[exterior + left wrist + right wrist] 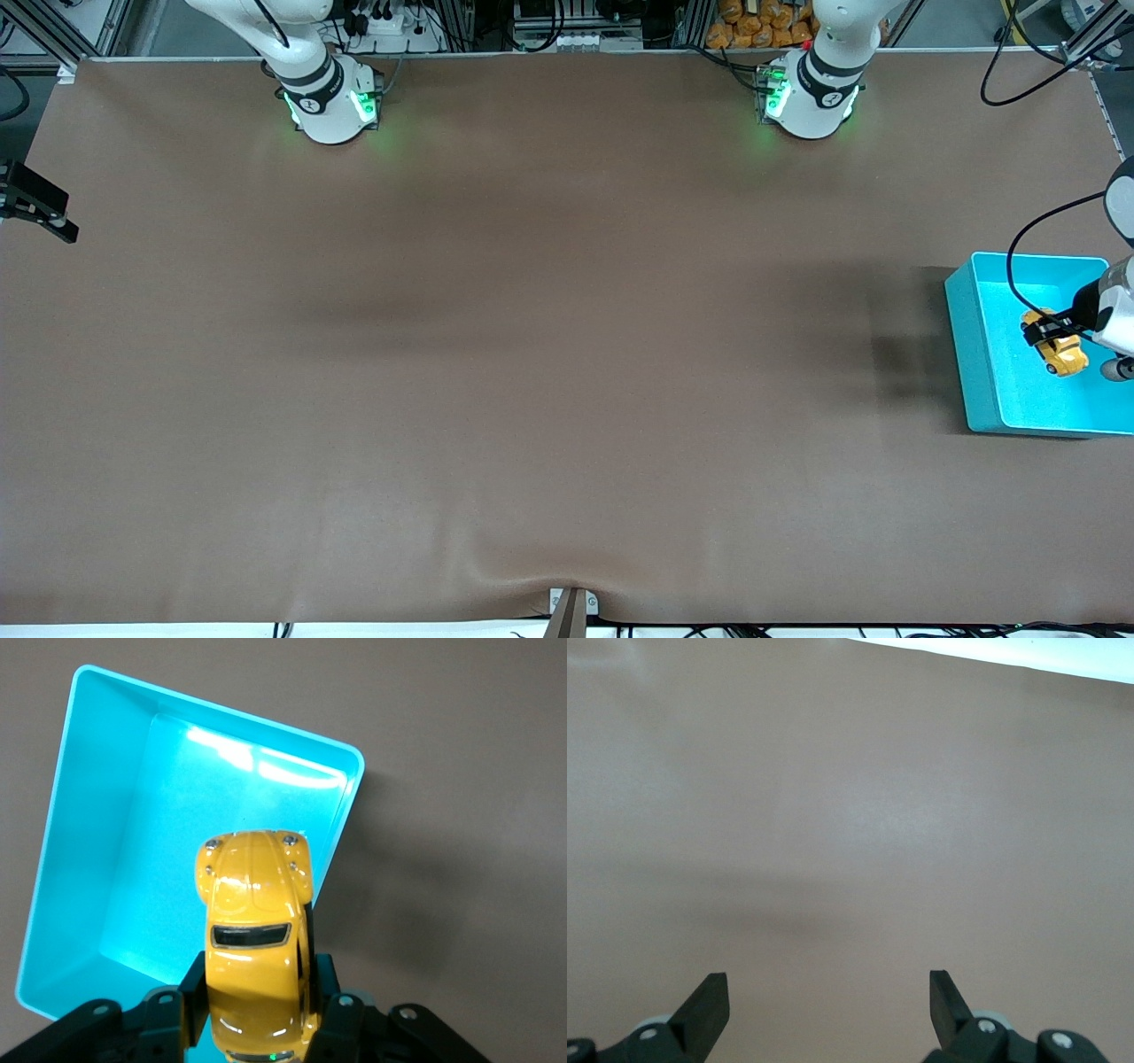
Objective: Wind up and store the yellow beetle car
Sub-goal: 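Lift the car with the left gripper and carry it over the box, then lower the car into the teal box and open the left gripper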
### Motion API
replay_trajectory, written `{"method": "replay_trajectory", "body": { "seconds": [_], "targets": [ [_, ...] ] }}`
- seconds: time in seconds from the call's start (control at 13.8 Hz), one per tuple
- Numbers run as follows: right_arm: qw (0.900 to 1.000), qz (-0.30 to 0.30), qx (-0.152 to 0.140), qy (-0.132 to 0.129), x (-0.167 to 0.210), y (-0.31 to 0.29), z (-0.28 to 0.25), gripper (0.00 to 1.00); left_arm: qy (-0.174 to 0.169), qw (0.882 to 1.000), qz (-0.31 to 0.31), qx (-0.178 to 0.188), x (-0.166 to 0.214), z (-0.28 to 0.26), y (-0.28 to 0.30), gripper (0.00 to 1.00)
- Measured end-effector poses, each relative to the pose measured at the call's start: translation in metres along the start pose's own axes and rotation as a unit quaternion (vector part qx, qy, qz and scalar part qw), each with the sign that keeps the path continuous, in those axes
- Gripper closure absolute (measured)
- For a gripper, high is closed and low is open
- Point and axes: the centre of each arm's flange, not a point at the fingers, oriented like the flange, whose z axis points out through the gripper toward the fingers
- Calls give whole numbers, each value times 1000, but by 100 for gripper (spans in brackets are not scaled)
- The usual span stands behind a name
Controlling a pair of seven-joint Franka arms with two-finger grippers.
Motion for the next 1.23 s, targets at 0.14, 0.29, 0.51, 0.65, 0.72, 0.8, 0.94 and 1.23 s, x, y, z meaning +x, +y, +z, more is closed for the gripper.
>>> {"method": "replay_trajectory", "body": {
  "seconds": [0.14, 0.29, 0.51, 0.65, 0.72, 0.8, 0.94, 1.23],
  "targets": [
    [1000, 2, 0, 0, 0, 2, 0, 0, -4, 1000, 14, 3, 2, -8, -16, 51],
    [1000, 3, 0, 0, -1, 3, 0, 0, -7, 1000, 29, 4, 1, -7, -37, 51],
    [1000, 3, 0, 0, -1, 2, 0, 0, -12, 999, 47, 1, 0, 1, -63, 51],
    [1000, 4, 0, 0, -1, 4, 0, 0, -14, 998, 55, -4, 5, 10, -69, 51],
    [1000, 5, -1, 0, -2, 5, -1, 0, -13, 998, 56, -8, 8, 18, -69, 51],
    [1000, 7, -1, 1, -3, 6, -2, 0, -11, 998, 59, -12, 12, 28, -69, 51],
    [1000, 9, -2, 3, -5, 8, -7, 0, -4, 997, 70, -21, 18, 49, -72, 51],
    [1000, 9, -2, 3, -5, 8, -7, 0, 3, 996, 85, -34, 23, 82, -85, 51]
  ]
}}
